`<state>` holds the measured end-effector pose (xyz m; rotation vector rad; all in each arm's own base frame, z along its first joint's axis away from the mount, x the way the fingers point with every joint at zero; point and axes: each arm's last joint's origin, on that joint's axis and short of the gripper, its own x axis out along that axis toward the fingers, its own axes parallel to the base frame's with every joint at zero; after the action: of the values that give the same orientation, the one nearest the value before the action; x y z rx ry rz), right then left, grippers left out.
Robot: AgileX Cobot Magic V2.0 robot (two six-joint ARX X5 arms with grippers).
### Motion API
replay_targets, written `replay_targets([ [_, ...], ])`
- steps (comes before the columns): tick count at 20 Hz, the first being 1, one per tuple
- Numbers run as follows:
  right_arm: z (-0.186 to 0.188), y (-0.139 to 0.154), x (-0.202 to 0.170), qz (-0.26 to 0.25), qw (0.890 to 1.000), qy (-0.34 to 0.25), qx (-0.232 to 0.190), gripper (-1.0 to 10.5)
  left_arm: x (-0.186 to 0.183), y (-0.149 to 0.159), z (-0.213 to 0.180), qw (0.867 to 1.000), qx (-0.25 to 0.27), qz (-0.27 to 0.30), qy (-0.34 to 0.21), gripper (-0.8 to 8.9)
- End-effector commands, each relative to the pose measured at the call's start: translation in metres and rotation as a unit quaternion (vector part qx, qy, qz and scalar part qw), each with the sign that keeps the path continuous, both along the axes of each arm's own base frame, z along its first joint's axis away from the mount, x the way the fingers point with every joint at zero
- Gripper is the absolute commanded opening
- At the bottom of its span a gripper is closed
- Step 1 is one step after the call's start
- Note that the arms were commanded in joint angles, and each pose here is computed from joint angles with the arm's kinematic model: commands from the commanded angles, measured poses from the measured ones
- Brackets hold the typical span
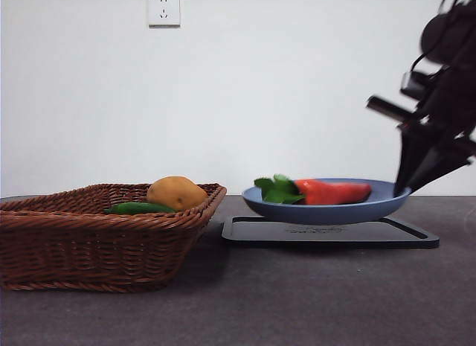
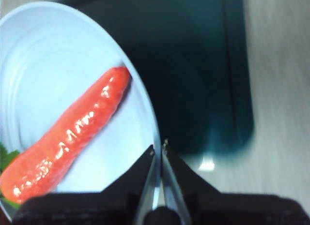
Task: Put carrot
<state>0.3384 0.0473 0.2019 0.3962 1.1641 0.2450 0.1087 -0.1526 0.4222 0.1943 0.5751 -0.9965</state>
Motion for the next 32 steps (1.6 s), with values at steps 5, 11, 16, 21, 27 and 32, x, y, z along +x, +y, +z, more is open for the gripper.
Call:
replay_targets([
  [5, -0.03, 0.004, 0.045, 0.011, 1.0, 0.019, -0.003, 0.4, -0.001, -0.002, -0.004, 0.999, 0.027, -0.004, 0.022, 2.65],
  [11, -0.014, 0.0, 0.042, 0.015, 1.0, -0.002, -0.005, 2.3, 0.003, -0.004, -0.002, 0.999, 0.029, 0.026, -0.01, 2.65],
  [16, 0.049, 0.001, 0.007, 0.049, 0.998, -0.045, -0.016, 1.9, 0.026, -0.02, -0.008, 0.985, 0.097, 0.102, -0.102, 2.65],
  [21, 0.099, 0.025, -0.046, 0.117, 0.988, -0.081, -0.066, 0.3, 0.075, -0.046, -0.038, 0.962, 0.167, 0.184, -0.112, 0.63],
  [27, 0.131, 0.054, -0.106, 0.139, 0.966, -0.168, -0.141, 0.0, 0.108, -0.021, -0.055, 0.96, 0.182, 0.207, -0.043, 0.06],
  [32, 0.133, 0.057, -0.157, 0.114, 0.937, -0.293, -0.155, 0.0, 0.088, 0.035, -0.069, 0.955, 0.136, 0.257, -0.05, 0.06],
])
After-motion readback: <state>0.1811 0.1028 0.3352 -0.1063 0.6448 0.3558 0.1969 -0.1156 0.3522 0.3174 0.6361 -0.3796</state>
